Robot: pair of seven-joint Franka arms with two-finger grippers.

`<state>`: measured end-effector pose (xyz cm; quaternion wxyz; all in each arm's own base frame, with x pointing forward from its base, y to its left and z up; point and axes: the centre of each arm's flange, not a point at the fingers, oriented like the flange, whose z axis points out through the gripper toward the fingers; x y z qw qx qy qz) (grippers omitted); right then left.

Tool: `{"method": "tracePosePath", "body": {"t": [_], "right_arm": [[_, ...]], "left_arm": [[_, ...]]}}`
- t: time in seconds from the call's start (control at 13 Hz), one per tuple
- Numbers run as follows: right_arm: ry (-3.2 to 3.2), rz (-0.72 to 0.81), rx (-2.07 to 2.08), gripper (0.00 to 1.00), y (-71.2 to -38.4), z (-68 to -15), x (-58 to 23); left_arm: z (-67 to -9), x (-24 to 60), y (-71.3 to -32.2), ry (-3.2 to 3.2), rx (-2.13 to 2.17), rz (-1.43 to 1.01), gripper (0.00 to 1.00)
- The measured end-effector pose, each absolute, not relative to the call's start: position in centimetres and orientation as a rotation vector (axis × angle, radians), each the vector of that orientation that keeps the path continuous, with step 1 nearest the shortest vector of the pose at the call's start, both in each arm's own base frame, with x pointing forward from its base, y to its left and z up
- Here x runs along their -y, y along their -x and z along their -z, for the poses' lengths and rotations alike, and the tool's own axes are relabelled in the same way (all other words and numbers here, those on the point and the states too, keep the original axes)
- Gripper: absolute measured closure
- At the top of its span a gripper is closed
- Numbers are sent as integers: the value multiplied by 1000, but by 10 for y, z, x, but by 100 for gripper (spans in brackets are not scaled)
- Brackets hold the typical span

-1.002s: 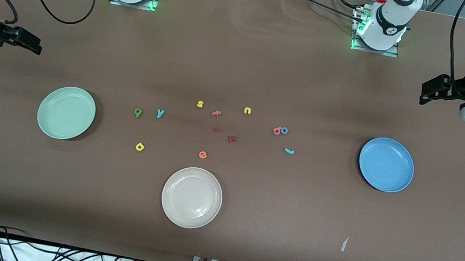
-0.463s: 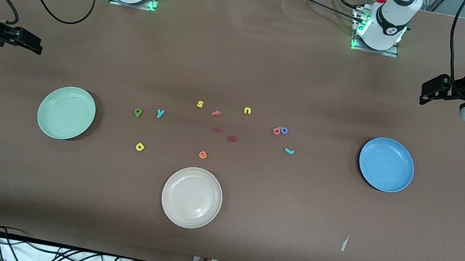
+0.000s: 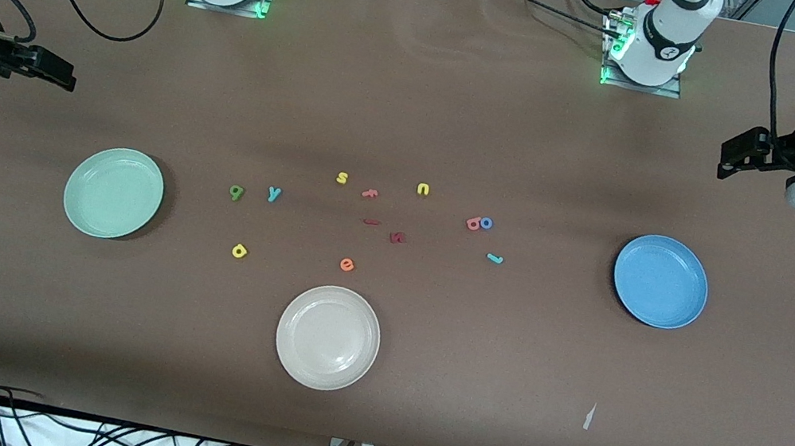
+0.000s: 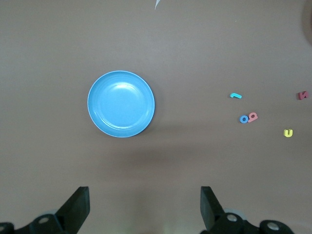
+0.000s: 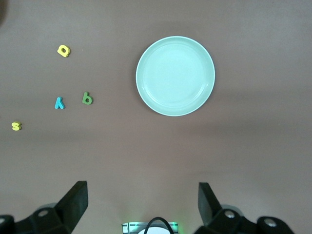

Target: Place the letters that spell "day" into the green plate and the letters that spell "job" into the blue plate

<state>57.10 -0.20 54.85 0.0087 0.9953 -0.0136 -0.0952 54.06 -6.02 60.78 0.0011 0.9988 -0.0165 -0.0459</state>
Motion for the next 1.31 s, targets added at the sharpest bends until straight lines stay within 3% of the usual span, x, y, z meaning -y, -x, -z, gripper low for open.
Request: {"method": "tracePosePath", "body": {"t": [0.85,1.31], "right_arm": [[-3114,305,21,0,-586,-522,-10],[-3136,341,27,0,-582,-510,-31]], "left_arm": [[-604,56,-542,-3135,36,145,0],[-556,93,-549,-3124,1,91,0]]}}
